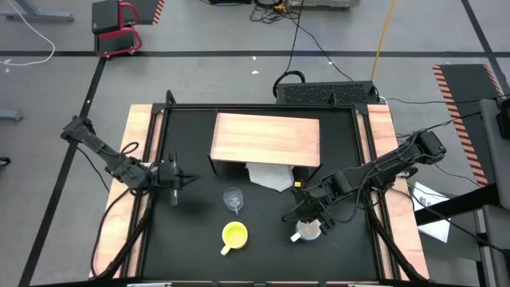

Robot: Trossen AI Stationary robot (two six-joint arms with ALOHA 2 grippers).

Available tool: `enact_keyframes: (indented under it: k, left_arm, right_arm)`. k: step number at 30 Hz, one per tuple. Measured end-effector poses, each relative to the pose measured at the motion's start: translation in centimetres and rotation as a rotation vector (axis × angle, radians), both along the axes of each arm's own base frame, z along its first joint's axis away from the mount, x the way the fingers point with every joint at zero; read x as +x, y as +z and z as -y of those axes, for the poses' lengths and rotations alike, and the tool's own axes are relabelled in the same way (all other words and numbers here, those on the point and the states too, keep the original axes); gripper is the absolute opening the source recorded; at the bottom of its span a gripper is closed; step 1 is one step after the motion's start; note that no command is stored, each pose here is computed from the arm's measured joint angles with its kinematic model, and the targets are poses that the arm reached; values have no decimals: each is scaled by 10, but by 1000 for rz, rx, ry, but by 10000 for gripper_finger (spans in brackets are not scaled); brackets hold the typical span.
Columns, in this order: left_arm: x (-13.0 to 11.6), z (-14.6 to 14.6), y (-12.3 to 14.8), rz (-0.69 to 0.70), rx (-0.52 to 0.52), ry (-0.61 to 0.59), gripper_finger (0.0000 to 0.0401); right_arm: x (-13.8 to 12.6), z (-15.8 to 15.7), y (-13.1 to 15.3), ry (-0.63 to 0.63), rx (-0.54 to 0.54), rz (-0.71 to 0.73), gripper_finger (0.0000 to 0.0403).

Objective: Stack small to large cups/mugs on shelf
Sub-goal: Put the red mug on the shelf

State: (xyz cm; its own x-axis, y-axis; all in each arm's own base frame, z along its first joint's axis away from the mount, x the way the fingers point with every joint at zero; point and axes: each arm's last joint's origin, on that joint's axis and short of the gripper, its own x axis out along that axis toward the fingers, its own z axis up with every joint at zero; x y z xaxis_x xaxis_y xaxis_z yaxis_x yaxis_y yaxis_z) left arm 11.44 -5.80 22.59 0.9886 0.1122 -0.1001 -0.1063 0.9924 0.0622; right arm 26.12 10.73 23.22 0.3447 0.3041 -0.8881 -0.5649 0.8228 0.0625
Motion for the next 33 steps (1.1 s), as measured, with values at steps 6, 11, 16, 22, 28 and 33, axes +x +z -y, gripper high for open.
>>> enact_keyframes:
  k: [6,11,16,22,28,33]
  left_arm:
    - [-11,-6,-16,62,-3,-74,0]
    - [-18,-11,-21,101,5,-82,0]
    - [-21,-13,-26,114,13,-82,0]
    - [-21,-13,-38,93,23,-63,0]
    - [-21,-13,-37,104,5,-57,0]
    - [-21,-13,-36,111,7,-58,0]
  right_arm:
    - [0,0,0,-7,2,-2,0]
    - [1,0,0,-7,6,7,0]
    - [1,0,1,-7,6,7,0]
    - [0,0,-2,-7,7,12,0]
    - [-1,1,-11,-4,13,31,0]
    - [-2,1,-11,-1,11,18,0]
